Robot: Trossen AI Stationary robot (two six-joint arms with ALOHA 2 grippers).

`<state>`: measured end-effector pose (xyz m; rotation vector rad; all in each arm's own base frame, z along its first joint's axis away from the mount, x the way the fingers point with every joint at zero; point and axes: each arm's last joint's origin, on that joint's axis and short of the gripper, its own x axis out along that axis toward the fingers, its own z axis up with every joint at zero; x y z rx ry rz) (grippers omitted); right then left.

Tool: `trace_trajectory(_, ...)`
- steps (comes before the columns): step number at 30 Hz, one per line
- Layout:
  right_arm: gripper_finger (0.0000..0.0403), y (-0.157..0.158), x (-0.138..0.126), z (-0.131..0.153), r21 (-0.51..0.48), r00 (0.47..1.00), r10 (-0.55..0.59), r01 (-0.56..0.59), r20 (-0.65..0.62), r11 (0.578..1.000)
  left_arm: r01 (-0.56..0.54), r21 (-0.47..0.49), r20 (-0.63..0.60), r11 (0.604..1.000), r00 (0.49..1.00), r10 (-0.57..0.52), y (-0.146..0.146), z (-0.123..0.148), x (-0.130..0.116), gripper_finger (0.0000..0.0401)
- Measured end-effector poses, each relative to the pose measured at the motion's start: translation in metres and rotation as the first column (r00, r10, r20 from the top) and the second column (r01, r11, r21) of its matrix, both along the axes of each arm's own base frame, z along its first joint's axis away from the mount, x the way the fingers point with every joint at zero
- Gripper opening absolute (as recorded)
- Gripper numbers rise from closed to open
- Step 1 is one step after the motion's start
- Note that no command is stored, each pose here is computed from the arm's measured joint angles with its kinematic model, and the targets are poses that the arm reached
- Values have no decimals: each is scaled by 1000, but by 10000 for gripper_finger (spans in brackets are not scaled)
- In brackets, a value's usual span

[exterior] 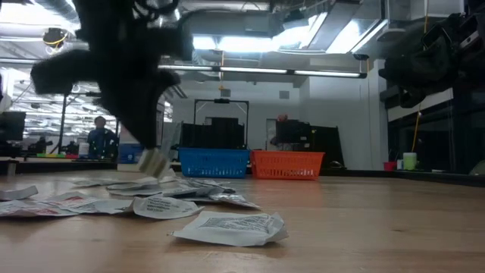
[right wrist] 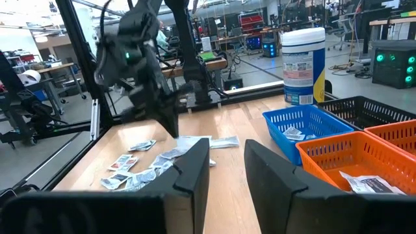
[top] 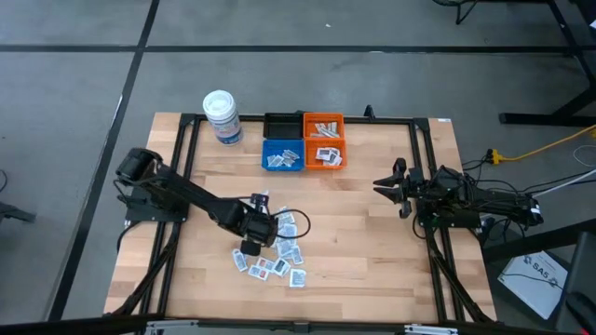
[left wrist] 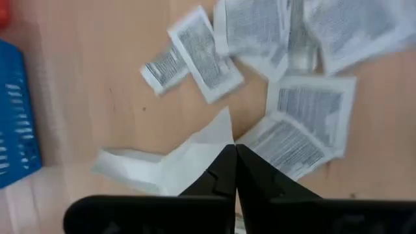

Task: Pick & Place First Aid Supplies
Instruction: Put the bandage pack into the top orange bin

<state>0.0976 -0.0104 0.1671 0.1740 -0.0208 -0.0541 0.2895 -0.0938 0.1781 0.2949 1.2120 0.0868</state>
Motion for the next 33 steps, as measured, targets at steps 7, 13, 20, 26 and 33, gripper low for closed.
trace_trajectory(7, 100, 0, 0, 0, 0, 1000, 0, 0, 0, 1000, -33, -88, 81, 996, 996, 40, 1, 21, -4, 2)
trace_trajectory(13, 100, 0, 0, 0, 0, 1000, 0, 0, 0, 1000, -83, -144, 171, 986, 979, 107, 7, 32, 1, 2)
trace_trajectory(20, 100, 0, 0, 0, 0, 1000, 0, 0, 0, 1000, -123, -188, 253, 974, 953, 169, 18, 36, 11, 2)
trace_trajectory(26, 100, 0, 0, 0, 0, 1000, 0, 0, 0, 1000, -175, -212, 328, 961, 914, 239, 36, 41, 22, 2)
trace_trajectory(33, 100, 0, 0, 0, 0, 1000, 0, 0, 0, 1000, -212, -249, 408, 945, 862, 301, 59, 47, 33, 2)
